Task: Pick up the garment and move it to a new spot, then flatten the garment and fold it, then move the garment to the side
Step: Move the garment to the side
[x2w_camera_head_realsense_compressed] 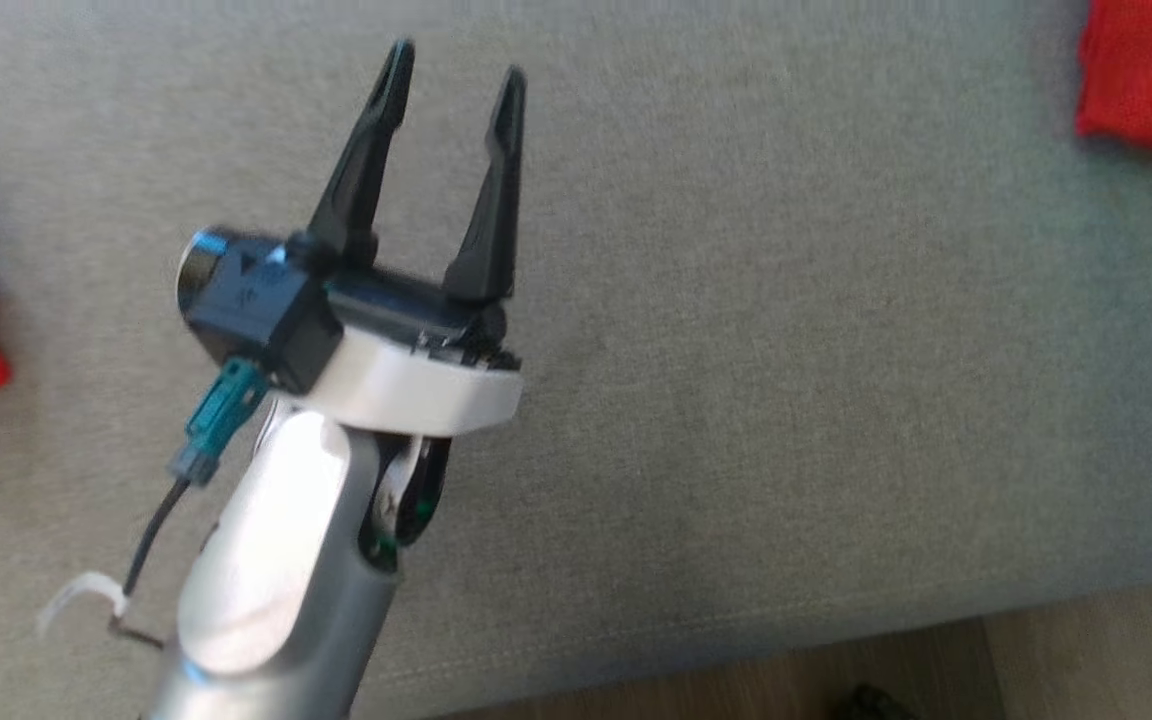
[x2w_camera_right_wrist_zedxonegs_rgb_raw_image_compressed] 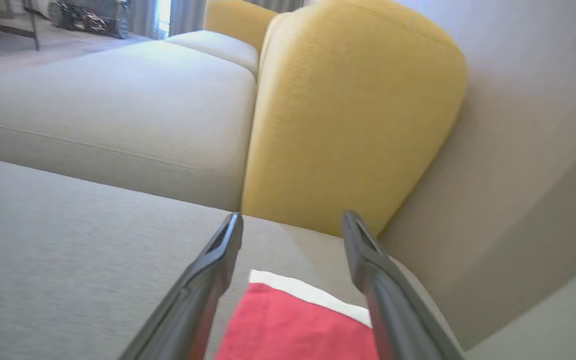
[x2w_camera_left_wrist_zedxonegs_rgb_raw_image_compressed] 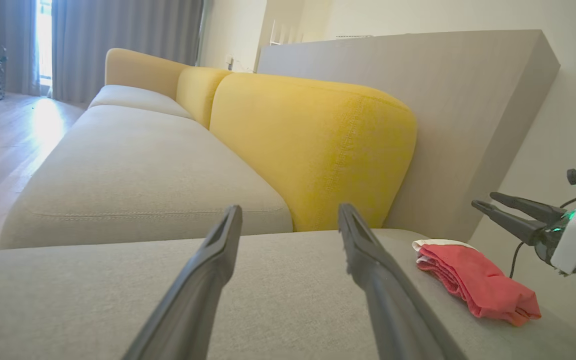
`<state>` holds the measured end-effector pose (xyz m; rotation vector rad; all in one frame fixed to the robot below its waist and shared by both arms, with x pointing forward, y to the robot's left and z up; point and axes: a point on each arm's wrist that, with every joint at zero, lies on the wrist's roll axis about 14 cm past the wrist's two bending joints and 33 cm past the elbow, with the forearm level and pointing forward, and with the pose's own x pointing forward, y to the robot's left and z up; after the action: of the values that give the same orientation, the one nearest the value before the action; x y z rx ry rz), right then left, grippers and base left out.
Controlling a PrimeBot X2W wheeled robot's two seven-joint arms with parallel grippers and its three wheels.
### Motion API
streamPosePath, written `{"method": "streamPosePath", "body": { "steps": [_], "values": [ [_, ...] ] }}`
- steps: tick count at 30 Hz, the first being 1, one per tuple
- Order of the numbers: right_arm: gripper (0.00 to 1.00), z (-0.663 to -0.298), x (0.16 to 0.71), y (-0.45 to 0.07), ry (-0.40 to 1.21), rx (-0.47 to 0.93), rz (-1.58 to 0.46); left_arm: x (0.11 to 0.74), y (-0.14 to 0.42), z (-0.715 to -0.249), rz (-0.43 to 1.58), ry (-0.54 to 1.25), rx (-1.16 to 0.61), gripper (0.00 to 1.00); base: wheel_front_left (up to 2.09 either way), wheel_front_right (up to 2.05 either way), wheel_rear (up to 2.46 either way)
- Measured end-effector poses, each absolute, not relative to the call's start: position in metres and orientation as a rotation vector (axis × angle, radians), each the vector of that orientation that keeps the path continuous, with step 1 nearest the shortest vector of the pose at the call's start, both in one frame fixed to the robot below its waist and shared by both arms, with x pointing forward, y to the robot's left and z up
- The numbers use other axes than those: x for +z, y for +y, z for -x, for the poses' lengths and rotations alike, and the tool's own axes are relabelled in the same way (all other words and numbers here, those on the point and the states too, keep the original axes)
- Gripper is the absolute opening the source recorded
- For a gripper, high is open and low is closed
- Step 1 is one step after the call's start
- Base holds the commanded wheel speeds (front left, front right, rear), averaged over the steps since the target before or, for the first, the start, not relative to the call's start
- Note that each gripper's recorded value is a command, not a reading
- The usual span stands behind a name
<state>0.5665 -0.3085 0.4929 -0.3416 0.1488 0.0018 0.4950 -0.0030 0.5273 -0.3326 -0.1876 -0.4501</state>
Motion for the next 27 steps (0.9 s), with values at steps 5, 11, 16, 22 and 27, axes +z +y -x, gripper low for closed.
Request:
{"method": "streamPosePath", "body": {
  "steps": [5, 11, 16, 22, 27],
  "values": [
    [1.00, -0.553, 0.517, -0.251, 0.042, 0.121, 0.293, 0.538, 0.021, -0.476, 0.310, -0.190, -0.382, 1.00, 0.00, 0.00, 0.00],
    [1.00, -0.519, 0.539, -0.208, -0.082, 0.197, 0.230, 0.544, 0.054, -0.444, 0.299, -0.175, -0.283, 1.00, 0.00, 0.00, 0.00],
    [1.00, -0.483, 0.529, -0.178, -0.093, 0.214, 0.107, 0.539, 0.081, -0.416, 0.281, -0.149, -0.198, 1.00, 0.00, 0.00, 0.00],
    [1.00, -0.453, 0.531, -0.164, -0.130, 0.191, 0.046, 0.543, 0.097, -0.394, 0.268, -0.156, -0.148, 1.00, 0.00, 0.00, 0.00],
    [1.00, -0.428, 0.524, -0.157, -0.123, 0.173, 0.019, 0.545, 0.101, -0.384, 0.263, -0.161, -0.139, 1.00, 0.00, 0.00, 0.00]
  ]
}}
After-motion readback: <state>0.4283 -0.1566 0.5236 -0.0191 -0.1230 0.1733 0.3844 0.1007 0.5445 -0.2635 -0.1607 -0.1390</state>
